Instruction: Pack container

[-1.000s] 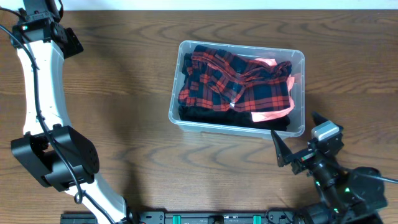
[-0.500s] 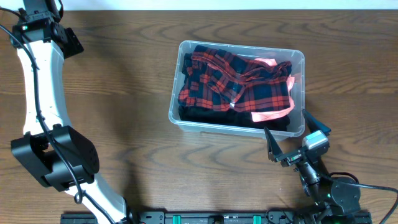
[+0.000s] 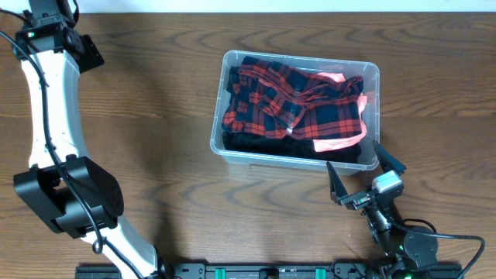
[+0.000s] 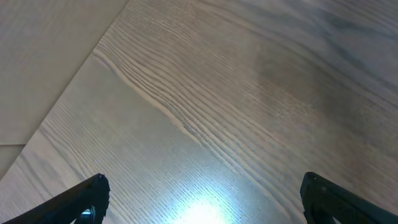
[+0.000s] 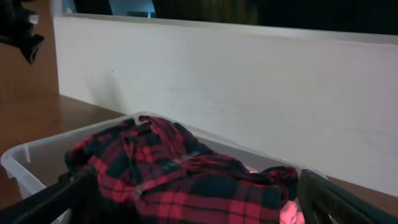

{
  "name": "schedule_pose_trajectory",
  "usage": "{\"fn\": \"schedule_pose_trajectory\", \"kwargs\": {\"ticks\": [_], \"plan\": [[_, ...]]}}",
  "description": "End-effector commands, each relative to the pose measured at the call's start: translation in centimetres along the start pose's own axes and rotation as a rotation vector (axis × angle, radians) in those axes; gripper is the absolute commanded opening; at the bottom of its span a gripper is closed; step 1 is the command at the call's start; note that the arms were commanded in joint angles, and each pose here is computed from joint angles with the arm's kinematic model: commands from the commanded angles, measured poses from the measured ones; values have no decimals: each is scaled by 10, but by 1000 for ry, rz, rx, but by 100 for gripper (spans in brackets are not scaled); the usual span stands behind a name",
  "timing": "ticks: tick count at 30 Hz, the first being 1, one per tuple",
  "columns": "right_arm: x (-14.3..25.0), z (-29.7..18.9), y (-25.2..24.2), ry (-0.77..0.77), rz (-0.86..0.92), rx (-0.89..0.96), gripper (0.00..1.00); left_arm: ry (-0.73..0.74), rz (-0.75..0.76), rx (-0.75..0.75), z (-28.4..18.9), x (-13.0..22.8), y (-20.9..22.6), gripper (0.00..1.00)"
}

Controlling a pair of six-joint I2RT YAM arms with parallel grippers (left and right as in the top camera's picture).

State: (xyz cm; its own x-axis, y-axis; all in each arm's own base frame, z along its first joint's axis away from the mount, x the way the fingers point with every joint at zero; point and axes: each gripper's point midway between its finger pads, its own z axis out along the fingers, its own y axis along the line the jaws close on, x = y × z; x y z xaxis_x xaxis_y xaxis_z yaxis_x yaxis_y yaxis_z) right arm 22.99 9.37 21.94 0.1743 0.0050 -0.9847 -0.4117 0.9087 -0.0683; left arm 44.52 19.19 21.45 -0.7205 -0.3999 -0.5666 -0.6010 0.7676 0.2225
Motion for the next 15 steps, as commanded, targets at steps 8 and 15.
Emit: {"fn": "schedule_pose_trajectory", "kwargs": {"ticks": [8,15], "plan": [[16,-5,-13,49,6,60,99,4,0,-15,2,1,3,98],[32,-11,-31,113,7,139,99,4,0,-15,2,1,3,98]]}}
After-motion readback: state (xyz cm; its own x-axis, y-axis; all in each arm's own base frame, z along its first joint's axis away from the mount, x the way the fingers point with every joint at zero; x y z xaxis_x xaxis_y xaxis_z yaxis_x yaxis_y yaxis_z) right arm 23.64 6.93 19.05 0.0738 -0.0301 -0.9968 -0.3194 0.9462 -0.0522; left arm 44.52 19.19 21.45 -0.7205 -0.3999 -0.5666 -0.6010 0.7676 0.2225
